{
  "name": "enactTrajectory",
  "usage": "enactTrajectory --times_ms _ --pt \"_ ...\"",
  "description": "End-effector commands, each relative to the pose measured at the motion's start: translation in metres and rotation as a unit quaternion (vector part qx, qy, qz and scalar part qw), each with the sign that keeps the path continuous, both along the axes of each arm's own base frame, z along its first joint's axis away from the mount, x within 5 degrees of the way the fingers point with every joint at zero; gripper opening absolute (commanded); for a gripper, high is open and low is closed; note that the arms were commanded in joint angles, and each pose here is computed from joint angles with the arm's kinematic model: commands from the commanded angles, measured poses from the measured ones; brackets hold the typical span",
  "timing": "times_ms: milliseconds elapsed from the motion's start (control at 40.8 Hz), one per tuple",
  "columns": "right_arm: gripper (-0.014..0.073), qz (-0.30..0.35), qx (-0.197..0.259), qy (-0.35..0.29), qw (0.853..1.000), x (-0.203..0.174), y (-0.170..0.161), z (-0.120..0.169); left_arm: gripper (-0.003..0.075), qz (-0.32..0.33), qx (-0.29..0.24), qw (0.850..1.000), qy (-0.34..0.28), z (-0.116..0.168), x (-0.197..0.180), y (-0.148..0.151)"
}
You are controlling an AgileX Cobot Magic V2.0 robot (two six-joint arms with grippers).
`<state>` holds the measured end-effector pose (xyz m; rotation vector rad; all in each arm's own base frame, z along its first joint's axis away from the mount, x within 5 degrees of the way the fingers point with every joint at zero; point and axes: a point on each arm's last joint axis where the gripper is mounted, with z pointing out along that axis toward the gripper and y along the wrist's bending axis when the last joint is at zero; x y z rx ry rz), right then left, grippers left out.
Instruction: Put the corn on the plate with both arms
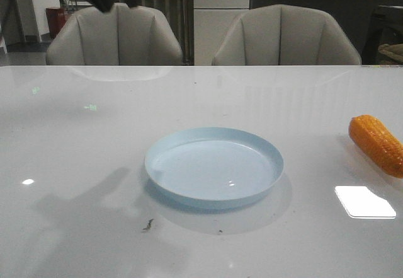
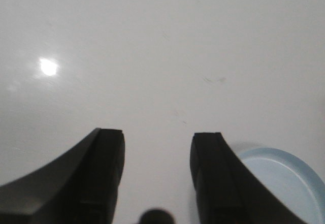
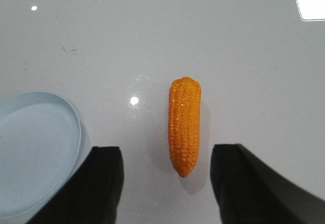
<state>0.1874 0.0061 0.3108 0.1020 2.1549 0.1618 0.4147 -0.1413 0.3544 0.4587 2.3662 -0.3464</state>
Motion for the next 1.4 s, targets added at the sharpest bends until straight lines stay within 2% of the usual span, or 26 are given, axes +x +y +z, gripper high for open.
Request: enactTrajectory --times_ms 0,98,172,245,368,490,539,662,711,833,907,1054,1176,1373 --pt "0.0493 -0.008 -0.001 -0.058 0.998 0.004 -0.002 0.018 0.0386 0.026 0.024 0.99 -0.134 0.075 -0.028 0.027" --pt "0.0493 -0.007 -0.001 -0.054 0.999 0.004 -0.002 0.017 0.0386 0.05 0.067 0.98 -0.181 0.104 -0.048 0.05" --pt "0.0493 -0.007 -0.001 -0.052 0.999 0.003 -0.001 0.017 0.0386 0.073 0.065 0.972 -0.213 0.121 -0.069 0.07" --pt "0.0493 -0.007 -0.001 -0.052 0.999 0.003 -0.001 0.017 0.0386 0.094 0.059 0.962 -0.248 0.125 -0.088 0.086" --pt "0.0493 -0.007 -0.001 -0.052 0.999 0.003 -0.001 0.017 0.0386 0.121 0.058 0.952 -0.276 0.107 -0.117 0.106" --pt "0.0493 -0.007 -0.001 -0.052 0.999 0.003 -0.001 0.017 0.0386 0.141 0.061 0.944 -0.291 0.069 -0.152 0.121" --pt "0.0493 -0.006 -0.001 -0.05 0.999 0.003 -0.001 0.017 0.0386 0.148 0.063 0.943 -0.292 0.046 -0.167 0.126" --pt "0.0493 -0.004 -0.001 -0.036 0.999 0.004 -0.001 0.013 0.0386 0.159 0.058 0.93 -0.326 0.008 -0.206 0.133" --pt "0.0493 -0.003 0.0 -0.027 1.0 0.005 -0.001 0.011 0.0386 0.159 0.059 0.932 -0.32 -0.01 -0.219 0.133" --pt "0.0493 0.0 -0.006 -0.015 1.0 0.012 -0.001 0.01 0.0386 0.16 0.057 0.936 -0.309 -0.036 -0.246 0.134" --pt "0.0494 0.007 -0.025 -0.014 1.0 0.022 -0.002 0.013 0.0386 0.164 0.048 0.937 -0.305 -0.043 -0.258 0.135" --pt "0.0494 0.011 -0.032 0.001 0.999 0.052 -0.003 0.021 0.0386 0.176 0.019 0.928 -0.328 -0.037 -0.274 0.135" --pt "0.0494 0.015 -0.031 0.039 0.999 0.086 -0.002 0.016 0.0386 0.177 0.014 0.921 -0.348 -0.032 -0.279 0.135" --pt "0.0494 0.016 -0.03 0.068 0.997 0.135 -0.003 0.002 0.0386 0.178 0.014 0.92 -0.35 -0.031 -0.279 0.135"
